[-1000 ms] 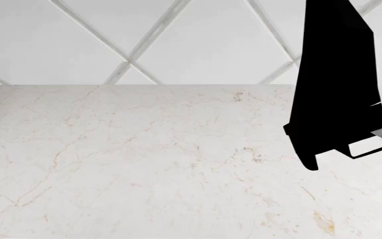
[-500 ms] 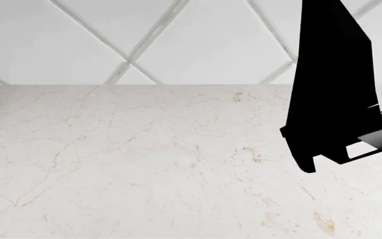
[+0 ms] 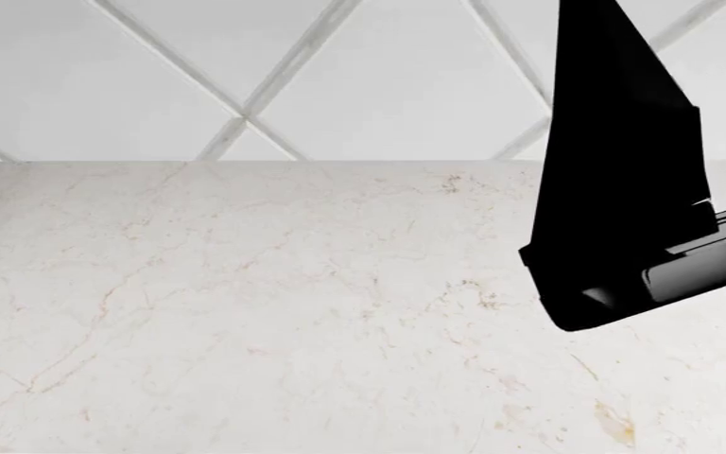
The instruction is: Pick the chili pepper, strawberry from the counter and place them in the cabinet. Then close the cabinet.
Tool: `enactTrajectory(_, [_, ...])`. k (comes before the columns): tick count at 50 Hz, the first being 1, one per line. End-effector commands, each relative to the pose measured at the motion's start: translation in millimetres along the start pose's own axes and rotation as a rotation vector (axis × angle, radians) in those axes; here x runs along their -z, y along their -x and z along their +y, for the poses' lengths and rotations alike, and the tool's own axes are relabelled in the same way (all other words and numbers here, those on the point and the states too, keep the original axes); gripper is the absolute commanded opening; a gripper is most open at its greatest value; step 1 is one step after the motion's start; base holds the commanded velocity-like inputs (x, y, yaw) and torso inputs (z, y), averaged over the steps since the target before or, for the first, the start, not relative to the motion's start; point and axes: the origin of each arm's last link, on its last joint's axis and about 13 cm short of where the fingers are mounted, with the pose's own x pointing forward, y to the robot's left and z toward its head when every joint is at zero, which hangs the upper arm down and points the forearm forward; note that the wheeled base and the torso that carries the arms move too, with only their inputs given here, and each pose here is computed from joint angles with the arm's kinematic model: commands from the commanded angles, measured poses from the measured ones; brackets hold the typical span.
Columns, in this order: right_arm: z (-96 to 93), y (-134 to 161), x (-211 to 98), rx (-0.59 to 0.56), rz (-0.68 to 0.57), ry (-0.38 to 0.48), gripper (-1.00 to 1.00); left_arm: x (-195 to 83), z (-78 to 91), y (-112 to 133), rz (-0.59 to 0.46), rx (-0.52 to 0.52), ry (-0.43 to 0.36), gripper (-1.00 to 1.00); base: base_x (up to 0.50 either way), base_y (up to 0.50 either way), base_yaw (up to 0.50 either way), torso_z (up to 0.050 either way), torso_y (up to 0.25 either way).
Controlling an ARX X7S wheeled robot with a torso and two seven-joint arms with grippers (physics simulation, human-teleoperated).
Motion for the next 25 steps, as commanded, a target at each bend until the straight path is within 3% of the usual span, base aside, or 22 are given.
enactTrajectory(1, [0.2, 0, 1, 0.0, 0.004, 0.0, 1.0, -4, 4.1, 18, -0.034, -0.044, -0.031, 1.0, 0.0, 0.0, 0.0, 0.0, 0.0])
enactTrajectory(16, [0.0, 0, 0, 0.003, 0.001, 0.0, 1.0, 13, -0.2, 34, 0.043, 0.01, 0.002, 1.0, 0.0, 0.0, 0.0, 0.0, 0.0])
enactTrajectory(25, [0.4, 1, 1, 0.005, 0.003, -0.001, 1.0, 17, -0.8, 58, 0.064, 0.021, 0.021, 1.0, 0.0, 0.0, 0.0, 0.0, 0.0])
